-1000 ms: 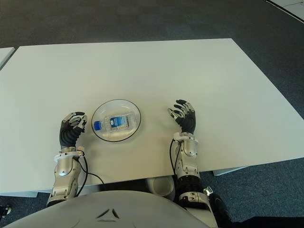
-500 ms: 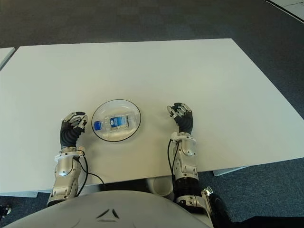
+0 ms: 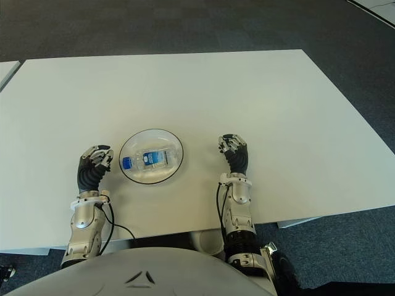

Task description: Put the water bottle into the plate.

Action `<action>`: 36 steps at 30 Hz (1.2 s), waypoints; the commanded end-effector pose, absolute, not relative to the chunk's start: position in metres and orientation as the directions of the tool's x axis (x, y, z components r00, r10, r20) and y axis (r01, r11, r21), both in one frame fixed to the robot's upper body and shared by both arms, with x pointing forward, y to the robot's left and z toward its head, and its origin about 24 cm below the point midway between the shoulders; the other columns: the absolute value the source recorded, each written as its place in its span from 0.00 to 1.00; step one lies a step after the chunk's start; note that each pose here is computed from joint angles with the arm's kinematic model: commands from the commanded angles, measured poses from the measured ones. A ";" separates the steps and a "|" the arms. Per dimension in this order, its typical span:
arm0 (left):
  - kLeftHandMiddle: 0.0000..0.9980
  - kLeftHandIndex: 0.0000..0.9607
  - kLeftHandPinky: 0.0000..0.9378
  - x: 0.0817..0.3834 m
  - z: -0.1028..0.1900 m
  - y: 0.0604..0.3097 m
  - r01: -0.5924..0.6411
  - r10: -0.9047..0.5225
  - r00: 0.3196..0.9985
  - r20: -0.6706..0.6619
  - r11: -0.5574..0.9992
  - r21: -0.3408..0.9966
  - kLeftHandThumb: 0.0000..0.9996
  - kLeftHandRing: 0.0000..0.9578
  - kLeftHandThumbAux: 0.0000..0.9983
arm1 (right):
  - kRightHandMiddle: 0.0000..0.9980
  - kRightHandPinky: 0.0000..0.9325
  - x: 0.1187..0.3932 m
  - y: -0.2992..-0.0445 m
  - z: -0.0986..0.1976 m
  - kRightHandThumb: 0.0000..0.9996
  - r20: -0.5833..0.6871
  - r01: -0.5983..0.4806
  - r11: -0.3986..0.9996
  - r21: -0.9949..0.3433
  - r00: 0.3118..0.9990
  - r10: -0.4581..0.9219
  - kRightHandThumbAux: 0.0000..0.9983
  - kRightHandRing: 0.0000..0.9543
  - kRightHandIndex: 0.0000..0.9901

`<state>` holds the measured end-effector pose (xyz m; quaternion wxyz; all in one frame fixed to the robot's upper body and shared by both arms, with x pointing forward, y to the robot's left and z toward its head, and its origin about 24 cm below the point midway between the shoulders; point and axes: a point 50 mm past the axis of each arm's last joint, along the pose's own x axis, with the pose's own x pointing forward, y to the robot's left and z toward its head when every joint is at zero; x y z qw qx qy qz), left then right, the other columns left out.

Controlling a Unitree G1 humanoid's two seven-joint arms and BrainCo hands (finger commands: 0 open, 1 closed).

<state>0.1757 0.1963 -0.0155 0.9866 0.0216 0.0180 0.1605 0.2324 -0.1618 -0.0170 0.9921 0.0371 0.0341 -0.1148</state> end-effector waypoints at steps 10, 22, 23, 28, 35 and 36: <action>0.76 0.45 0.82 0.176 -0.018 0.196 -0.313 0.315 0.948 -0.042 0.948 0.053 0.70 0.80 0.72 | 0.61 0.65 0.220 -0.158 -0.032 0.71 -0.119 0.246 0.968 -0.054 0.961 -0.251 0.73 0.63 0.44; 0.76 0.45 0.79 0.176 -0.018 0.195 -0.309 0.312 0.949 -0.050 0.950 0.052 0.70 0.80 0.72 | 0.61 0.66 0.220 -0.155 -0.030 0.71 -0.111 0.245 0.966 -0.085 0.961 -0.254 0.73 0.64 0.44; 0.76 0.45 0.79 0.176 -0.018 0.195 -0.309 0.312 0.949 -0.049 0.950 0.052 0.70 0.80 0.72 | 0.61 0.66 0.220 -0.155 -0.030 0.71 -0.113 0.245 0.966 -0.084 0.961 -0.254 0.73 0.64 0.44; 0.76 0.45 0.81 0.176 -0.018 0.195 -0.309 0.312 0.949 -0.043 0.949 0.053 0.70 0.80 0.72 | 0.61 0.67 0.220 -0.154 -0.030 0.71 -0.118 0.247 0.966 -0.082 0.960 -0.255 0.73 0.64 0.44; 0.77 0.45 0.81 0.176 -0.018 0.196 -0.309 0.311 0.949 -0.043 0.949 0.058 0.70 0.80 0.72 | 0.62 0.68 0.221 -0.152 -0.028 0.71 -0.120 0.247 0.965 -0.084 0.959 -0.256 0.73 0.65 0.44; 0.77 0.45 0.81 0.176 -0.018 0.196 -0.308 0.311 0.949 -0.043 0.949 0.059 0.70 0.80 0.72 | 0.62 0.68 0.221 -0.152 -0.028 0.71 -0.120 0.247 0.965 -0.084 0.959 -0.255 0.73 0.65 0.44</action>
